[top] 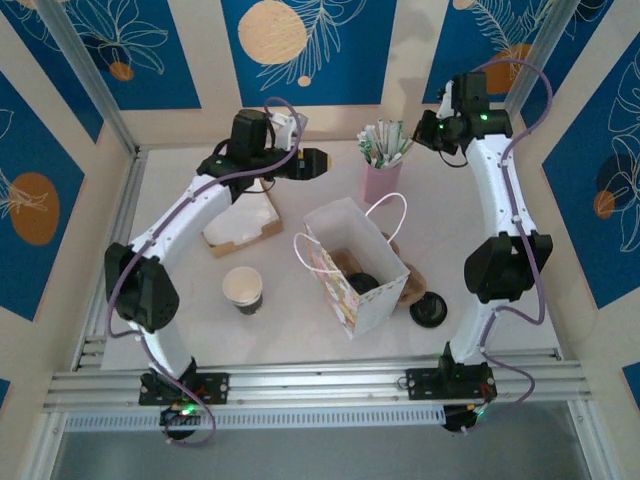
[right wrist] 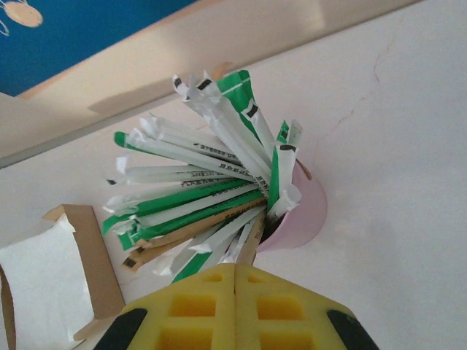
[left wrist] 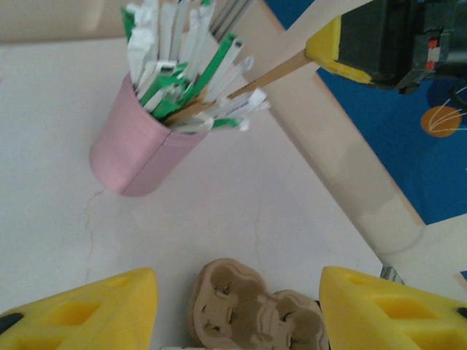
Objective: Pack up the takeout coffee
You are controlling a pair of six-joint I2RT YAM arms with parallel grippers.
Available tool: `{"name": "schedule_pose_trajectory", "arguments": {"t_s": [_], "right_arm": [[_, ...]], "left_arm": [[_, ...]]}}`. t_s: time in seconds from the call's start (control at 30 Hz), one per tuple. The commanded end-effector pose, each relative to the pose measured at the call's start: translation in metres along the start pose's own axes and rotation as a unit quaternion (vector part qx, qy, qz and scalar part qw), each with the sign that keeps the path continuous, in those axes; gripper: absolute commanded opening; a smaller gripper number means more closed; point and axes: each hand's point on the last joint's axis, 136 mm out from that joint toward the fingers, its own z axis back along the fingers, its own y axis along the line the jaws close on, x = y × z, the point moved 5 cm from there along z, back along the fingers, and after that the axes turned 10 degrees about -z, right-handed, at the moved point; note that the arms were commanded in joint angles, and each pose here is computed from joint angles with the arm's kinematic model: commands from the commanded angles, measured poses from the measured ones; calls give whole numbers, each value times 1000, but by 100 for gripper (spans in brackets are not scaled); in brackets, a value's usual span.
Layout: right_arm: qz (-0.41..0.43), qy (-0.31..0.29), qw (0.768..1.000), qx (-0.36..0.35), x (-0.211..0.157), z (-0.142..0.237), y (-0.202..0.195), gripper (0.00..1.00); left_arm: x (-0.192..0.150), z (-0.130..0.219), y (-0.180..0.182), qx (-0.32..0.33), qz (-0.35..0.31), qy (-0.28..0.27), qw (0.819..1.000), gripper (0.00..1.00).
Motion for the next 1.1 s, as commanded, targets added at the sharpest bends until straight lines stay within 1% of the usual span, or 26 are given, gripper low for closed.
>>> {"name": "schedule_pose_trajectory", "arguments": {"t_s": [0.0, 0.03, 0.23, 0.5, 0.67, 0.83, 1.07], "right_arm": [[15, -24, 1000, 2, -2, 31, 8, 5], [16, -29, 999, 5, -3, 37, 10, 5], [28, -71, 997, 19, -6, 86, 20, 5], [53, -138, 987, 65, -20, 168, 35, 5], [66, -170, 978, 101, -35, 214, 43, 5], [77, -186, 969, 141, -52, 252, 49, 5], [86, -186, 958, 201, -82, 293, 55, 5]], "left_arm": [[17, 22, -20, -11, -31, -42, 999, 64], [19, 26, -24, -14, -36, -47, 998, 64], [25, 50, -55, -27, -62, -67, 995, 77], [19, 83, -88, -18, -89, -81, 993, 100], [12, 103, -105, -16, -96, -87, 991, 100], [5, 128, -118, -9, -105, -101, 989, 100], [-9, 165, -131, 4, -114, -120, 986, 100]]}}
